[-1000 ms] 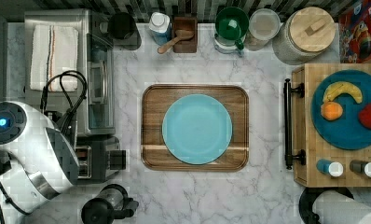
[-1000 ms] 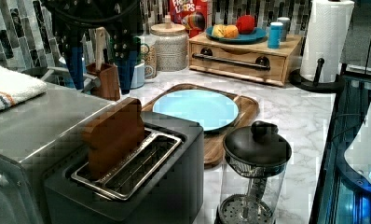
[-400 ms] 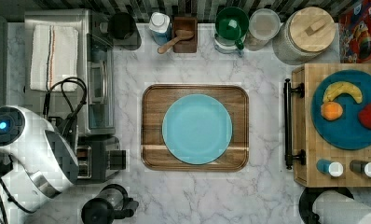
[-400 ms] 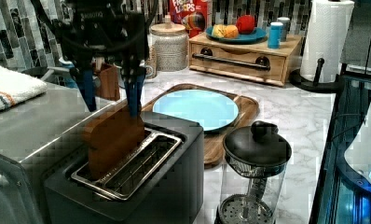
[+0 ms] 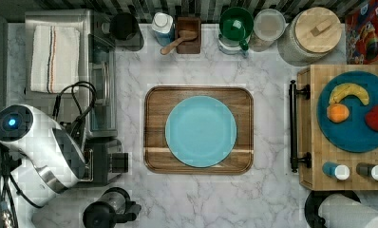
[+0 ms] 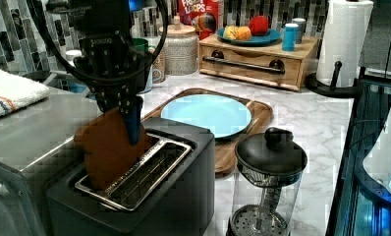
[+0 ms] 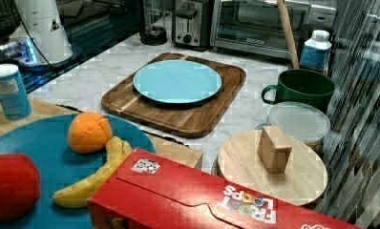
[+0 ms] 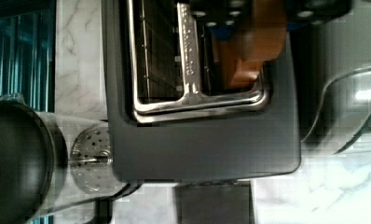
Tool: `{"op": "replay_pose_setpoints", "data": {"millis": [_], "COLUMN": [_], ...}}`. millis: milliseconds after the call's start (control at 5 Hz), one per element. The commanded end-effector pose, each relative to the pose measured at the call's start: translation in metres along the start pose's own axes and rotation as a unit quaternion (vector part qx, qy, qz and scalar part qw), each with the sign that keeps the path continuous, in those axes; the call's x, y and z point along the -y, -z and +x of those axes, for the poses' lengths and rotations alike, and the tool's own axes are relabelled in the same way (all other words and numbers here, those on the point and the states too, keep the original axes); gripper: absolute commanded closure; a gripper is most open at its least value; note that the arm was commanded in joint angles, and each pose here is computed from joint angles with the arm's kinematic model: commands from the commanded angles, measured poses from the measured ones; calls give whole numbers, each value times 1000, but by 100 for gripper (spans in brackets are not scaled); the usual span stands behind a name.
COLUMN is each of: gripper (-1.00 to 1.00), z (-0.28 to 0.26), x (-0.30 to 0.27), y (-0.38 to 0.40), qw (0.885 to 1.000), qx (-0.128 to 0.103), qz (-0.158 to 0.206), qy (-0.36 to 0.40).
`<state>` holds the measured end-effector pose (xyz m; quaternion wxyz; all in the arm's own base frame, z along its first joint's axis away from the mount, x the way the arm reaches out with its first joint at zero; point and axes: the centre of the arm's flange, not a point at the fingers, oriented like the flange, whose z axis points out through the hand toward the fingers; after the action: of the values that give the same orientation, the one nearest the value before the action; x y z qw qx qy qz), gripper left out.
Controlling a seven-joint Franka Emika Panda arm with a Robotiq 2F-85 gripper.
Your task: Pick up the toast.
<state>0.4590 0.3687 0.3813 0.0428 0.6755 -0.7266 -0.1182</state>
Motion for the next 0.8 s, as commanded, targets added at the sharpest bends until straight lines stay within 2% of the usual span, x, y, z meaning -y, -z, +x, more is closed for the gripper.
{"op": "replay_pose_setpoints", "data": {"millis": [200,600,800], "gripper": [100,100,100], "z": [-76,-33,2], "x": [-52,-38,-27], "y": [94,169,168], "qw": [997,993,992], "qx": [35,82,79], "qz": [5,18,37], "qy": [63,82,91]}}
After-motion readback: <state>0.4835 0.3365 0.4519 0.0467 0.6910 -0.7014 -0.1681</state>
